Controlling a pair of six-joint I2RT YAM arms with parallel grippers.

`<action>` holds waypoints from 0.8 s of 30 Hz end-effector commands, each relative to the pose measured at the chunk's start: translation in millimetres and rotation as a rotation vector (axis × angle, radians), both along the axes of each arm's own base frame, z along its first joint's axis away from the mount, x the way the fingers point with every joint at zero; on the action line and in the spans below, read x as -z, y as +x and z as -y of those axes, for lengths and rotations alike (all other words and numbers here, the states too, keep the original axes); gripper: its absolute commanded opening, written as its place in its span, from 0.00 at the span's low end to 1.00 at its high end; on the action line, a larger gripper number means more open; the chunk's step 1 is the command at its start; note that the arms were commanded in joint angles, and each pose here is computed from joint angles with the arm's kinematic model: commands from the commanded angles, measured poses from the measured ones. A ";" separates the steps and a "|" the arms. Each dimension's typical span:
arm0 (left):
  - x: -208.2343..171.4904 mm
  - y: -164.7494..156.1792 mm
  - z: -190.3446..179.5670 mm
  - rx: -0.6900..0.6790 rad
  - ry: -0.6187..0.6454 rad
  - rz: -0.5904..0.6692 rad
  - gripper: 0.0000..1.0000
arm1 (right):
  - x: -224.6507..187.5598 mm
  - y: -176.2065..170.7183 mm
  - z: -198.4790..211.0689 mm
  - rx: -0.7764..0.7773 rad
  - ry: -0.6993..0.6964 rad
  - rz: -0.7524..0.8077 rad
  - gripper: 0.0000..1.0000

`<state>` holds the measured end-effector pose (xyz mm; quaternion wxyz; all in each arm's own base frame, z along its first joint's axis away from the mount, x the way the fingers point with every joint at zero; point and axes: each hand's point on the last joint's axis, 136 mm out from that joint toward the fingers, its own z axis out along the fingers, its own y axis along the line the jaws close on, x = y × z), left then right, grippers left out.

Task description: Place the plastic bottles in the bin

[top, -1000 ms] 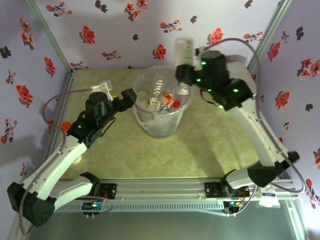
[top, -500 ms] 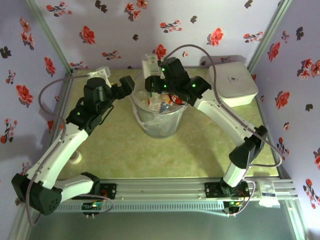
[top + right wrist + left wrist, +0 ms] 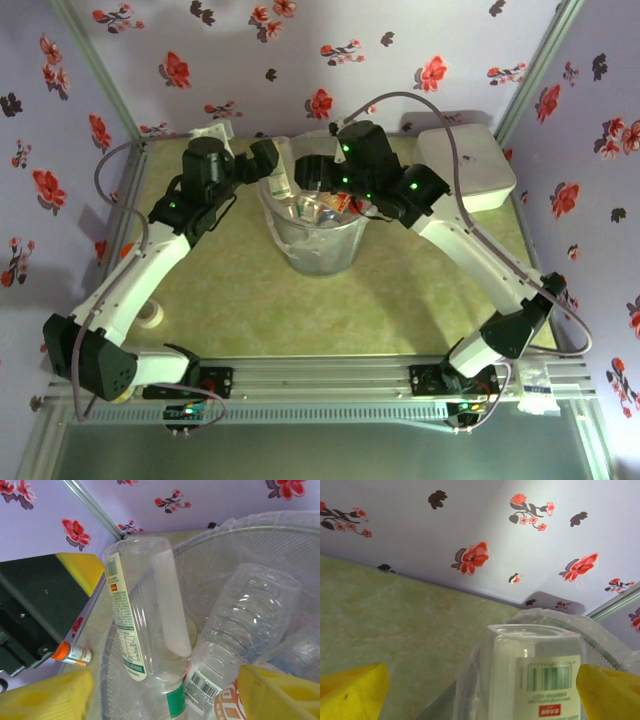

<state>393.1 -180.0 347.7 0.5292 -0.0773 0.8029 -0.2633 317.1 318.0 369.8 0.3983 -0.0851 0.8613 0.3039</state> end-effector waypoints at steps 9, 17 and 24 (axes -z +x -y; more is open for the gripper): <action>-33.8 12.5 -14.4 -0.067 0.040 0.100 0.81 | -2.2 -3.0 48.9 0.094 -0.001 0.029 0.72; -26.2 29.3 17.1 0.060 0.066 0.057 0.62 | 26.0 -5.2 96.1 0.211 0.015 -0.032 0.71; 5.2 38.3 48.4 0.137 0.118 -0.012 0.32 | 44.4 -15.4 120.4 0.264 0.002 -0.066 0.72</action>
